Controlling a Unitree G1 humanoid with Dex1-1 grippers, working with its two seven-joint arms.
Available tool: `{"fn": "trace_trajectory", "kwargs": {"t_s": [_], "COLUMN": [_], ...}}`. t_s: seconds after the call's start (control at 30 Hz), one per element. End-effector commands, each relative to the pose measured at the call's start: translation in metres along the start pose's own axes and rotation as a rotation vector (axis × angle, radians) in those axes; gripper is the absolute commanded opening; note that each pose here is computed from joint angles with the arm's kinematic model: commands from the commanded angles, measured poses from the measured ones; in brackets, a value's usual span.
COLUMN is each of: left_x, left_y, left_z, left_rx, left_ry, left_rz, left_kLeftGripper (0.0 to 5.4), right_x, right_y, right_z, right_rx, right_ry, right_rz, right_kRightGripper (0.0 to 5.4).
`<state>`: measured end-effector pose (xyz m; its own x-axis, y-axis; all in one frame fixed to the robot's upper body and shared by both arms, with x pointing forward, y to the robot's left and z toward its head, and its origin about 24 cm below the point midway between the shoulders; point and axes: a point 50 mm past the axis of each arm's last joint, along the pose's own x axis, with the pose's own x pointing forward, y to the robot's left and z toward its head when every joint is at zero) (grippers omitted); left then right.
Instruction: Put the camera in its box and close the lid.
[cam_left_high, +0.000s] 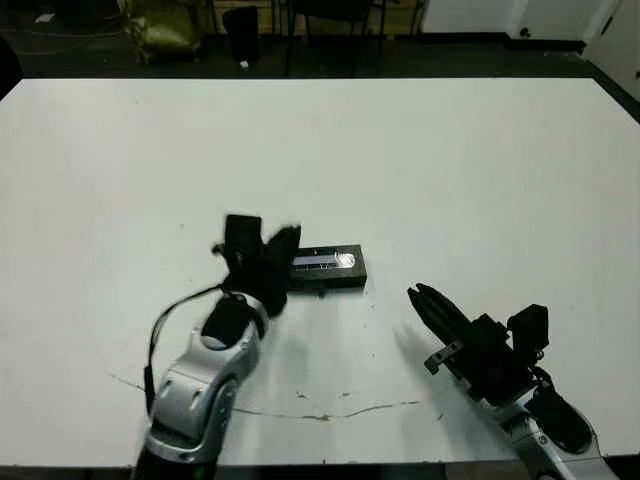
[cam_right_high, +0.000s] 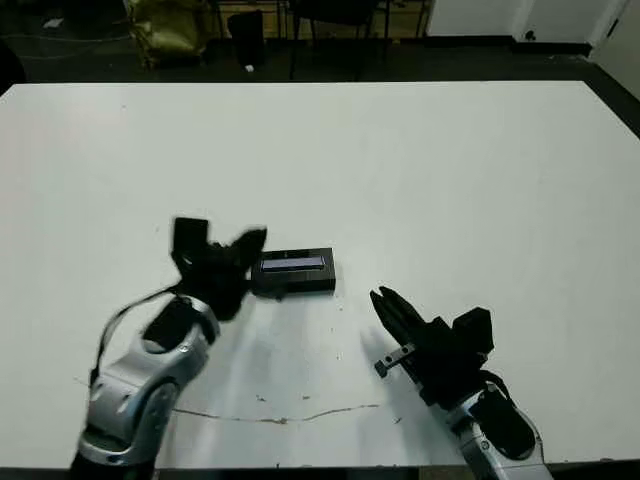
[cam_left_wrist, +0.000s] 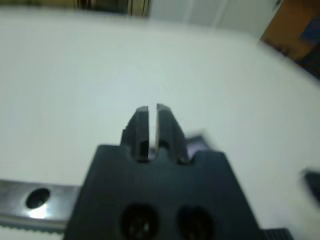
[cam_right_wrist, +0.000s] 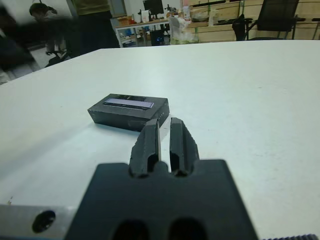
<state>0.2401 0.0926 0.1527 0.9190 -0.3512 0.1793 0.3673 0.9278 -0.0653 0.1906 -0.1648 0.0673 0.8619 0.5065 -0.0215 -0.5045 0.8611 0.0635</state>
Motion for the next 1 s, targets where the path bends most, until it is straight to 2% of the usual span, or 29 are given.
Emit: {"fn": "trace_trajectory", "kwargs": {"t_s": [0.03,0.2,0.33,0.47,0.6,0.8,1.0], "left_x": [-0.015,-0.032,-0.051,-0.069,-0.085,-0.089,-0.085], "left_y": [0.012,0.039,0.055,0.068,0.072,0.067,0.058], "left_z": [0.020,0.032,0.024,0.004,-0.028,-0.075,-0.086], "left_rx": [0.045,0.012,0.004,-0.001,-0.015,-0.118,-0.113], "left_ry": [-0.123,-0.249,-0.212,-0.136,-0.057,0.022,0.032], "left_rz": [-0.002,0.055,0.133,0.250,0.360,0.460,0.448], "left_kLeftGripper": [0.04,0.04,0.04,0.04,0.04,0.04,0.04], "right_x": [-0.001,0.001,0.001,0.002,0.004,0.011,0.011], "right_y": [-0.002,-0.003,-0.006,-0.010,-0.012,-0.010,-0.008], "right_z": [-0.003,0.001,0.006,0.012,0.017,0.016,0.012], "right_rx": [0.004,-0.003,-0.019,-0.016,-0.005,-0.035,-0.064], "right_ry": [0.014,0.016,0.002,0.011,-0.023,-0.109,-0.121], "right_rz": [-0.008,-0.030,-0.038,-0.072,-0.110,-0.187,-0.227], "right_kRightGripper": [0.00,0.00,0.00,0.00,0.00,0.00,0.00]}}
